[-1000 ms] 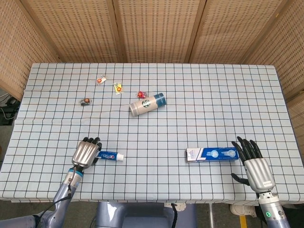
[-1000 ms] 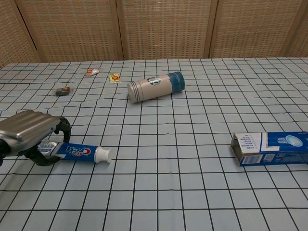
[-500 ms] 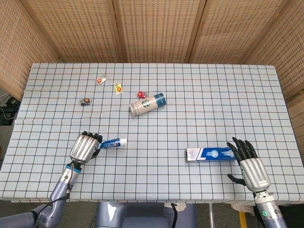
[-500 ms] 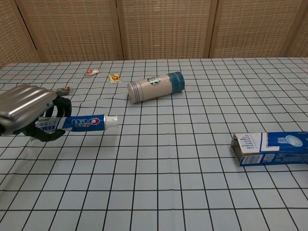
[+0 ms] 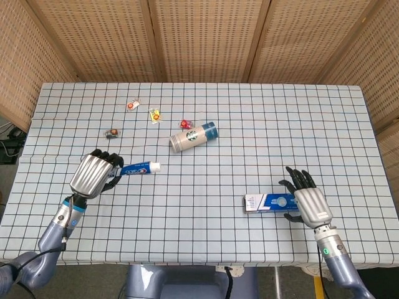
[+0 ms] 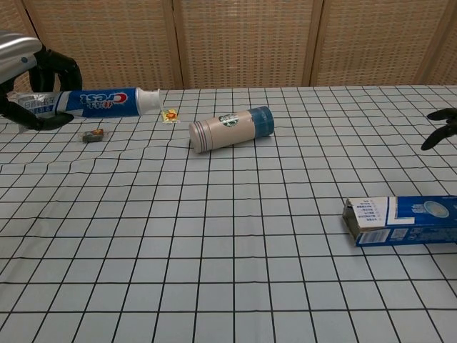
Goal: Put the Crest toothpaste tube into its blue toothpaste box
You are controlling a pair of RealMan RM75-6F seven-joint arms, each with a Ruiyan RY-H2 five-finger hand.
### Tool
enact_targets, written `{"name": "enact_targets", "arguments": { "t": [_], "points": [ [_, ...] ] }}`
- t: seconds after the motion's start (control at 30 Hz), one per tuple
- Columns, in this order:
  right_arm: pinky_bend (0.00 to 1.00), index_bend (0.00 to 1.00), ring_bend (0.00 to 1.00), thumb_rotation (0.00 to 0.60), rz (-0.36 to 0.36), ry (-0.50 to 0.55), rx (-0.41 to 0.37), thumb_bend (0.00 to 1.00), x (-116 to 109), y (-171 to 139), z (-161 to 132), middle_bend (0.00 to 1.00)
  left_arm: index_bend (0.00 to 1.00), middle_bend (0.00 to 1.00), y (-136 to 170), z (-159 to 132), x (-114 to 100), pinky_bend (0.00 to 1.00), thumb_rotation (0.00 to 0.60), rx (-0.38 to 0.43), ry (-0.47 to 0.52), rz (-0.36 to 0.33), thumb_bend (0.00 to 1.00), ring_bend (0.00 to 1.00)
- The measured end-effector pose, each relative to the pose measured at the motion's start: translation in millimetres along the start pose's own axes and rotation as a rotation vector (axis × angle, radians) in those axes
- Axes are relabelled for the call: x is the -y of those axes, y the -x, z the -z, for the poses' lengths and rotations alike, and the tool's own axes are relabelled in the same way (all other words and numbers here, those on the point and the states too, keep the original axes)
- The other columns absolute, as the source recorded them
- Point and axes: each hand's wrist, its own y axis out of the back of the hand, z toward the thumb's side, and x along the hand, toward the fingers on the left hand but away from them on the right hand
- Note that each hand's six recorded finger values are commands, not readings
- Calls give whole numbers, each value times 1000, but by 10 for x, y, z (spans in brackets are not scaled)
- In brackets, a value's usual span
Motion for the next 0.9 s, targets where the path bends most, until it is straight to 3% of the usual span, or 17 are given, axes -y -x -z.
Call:
{"name": "enact_targets", "arguments": {
  "t": [0.27,0.67,0.8,0.9],
  "points": [
    [67,283,0,600,-123,-37,94,183,258,289,170,61,880,569,-59,-16,-124,482,600,26,8,-16,633,540],
    [109,319,22,600,-173,-64,147,191,417,303,320,95,880,569,-59,-12,-60,482,600,21,20,-7,633,541],
    [199,419,139,600,-180,-65,155,202,477,322,340,201,880,569,-51,-16,-54,482,600,22,19,-6,633,540],
    [353,558,310,600,-173,-60,159,214,509,343,351,351,880,569,-46,-19,-55,482,600,23,22,-7,633,540]
  ]
}}
